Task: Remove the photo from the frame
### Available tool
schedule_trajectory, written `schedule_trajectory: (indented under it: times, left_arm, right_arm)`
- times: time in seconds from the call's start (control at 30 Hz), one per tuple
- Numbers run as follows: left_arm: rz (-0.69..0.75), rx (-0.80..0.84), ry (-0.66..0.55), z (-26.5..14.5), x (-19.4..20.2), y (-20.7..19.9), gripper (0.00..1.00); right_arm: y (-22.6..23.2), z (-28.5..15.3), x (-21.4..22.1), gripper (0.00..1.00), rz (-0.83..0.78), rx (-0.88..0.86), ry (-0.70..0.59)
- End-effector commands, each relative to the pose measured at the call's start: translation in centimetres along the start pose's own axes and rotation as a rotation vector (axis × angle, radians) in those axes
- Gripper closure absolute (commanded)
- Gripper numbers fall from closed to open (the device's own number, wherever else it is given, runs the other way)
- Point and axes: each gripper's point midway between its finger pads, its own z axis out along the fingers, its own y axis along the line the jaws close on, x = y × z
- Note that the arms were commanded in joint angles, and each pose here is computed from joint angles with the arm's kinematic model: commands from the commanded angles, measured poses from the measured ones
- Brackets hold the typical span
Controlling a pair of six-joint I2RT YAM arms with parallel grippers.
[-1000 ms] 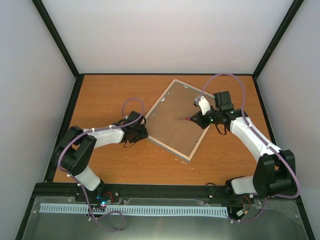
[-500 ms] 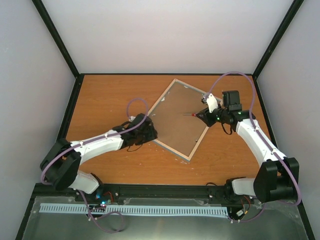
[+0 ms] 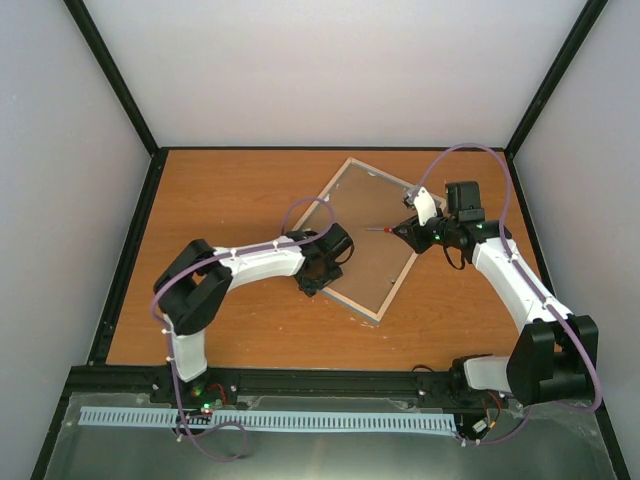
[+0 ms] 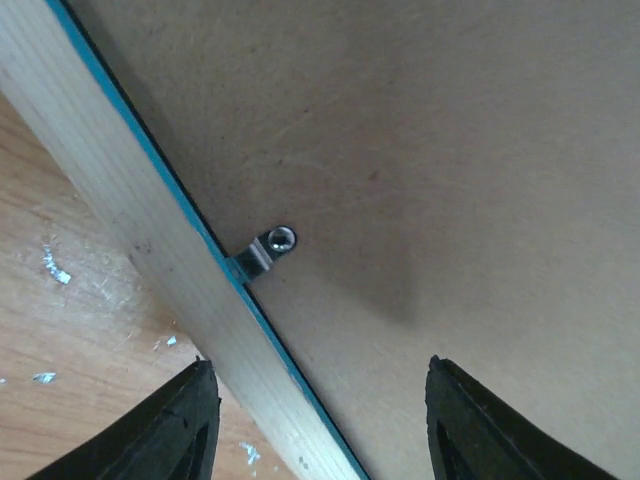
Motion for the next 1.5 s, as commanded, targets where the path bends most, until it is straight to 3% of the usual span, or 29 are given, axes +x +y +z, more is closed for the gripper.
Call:
schedule_trajectory:
  times: [0.0,0.13,0.43,0.63,0.87,1.07,1.3,1.47]
  left_arm:
    - [-0.071,-0.077,0.025,0.6,0.6,0.3,0.44]
    - [-0.073,-0.085,0.020,1.6,0.6,0.1,0.47]
    - [-0.045,-0.108,-0.005,2.1,0.0,0.9,0.76]
    - [0.050,-0.110,-0.002,2.7,-1.5,3.8,0.92]
    - [0.310,-0.081,0.013,2.6,-2.0,6.8,0.96]
    - [0.534,0.031,0.104,2.3,-0.3,7.8,0.97]
    - [0.673,0.022,0.125,2.3,-0.1,9.7,0.99]
    - [0.709,0.048,0.059,1.7,-1.4,9.0,0.99]
  right_arm:
    - [0.0,-0.4,-0.5,0.97,-0.003,-0.005,-0.032]
    - [0.1,-0.3,-0.4,0.97,-0.005,-0.016,-0.028]
    - [0.1,-0.5,-0.5,0.97,-0.007,-0.013,-0.033]
    - [-0.1,-0.7,-0.5,0.97,-0.003,-0.010,-0.037]
    - [-0.2,-0.7,-0.4,0.97,0.002,-0.014,-0.037]
    - [0.1,-0.5,-0.3,0.97,0.008,-0.037,-0.033]
    - [0.3,-0.2,-0.1,0.97,0.017,-0.055,-0.027]
    - [0.5,0.0,0.1,0.97,0.019,-0.077,-0.024]
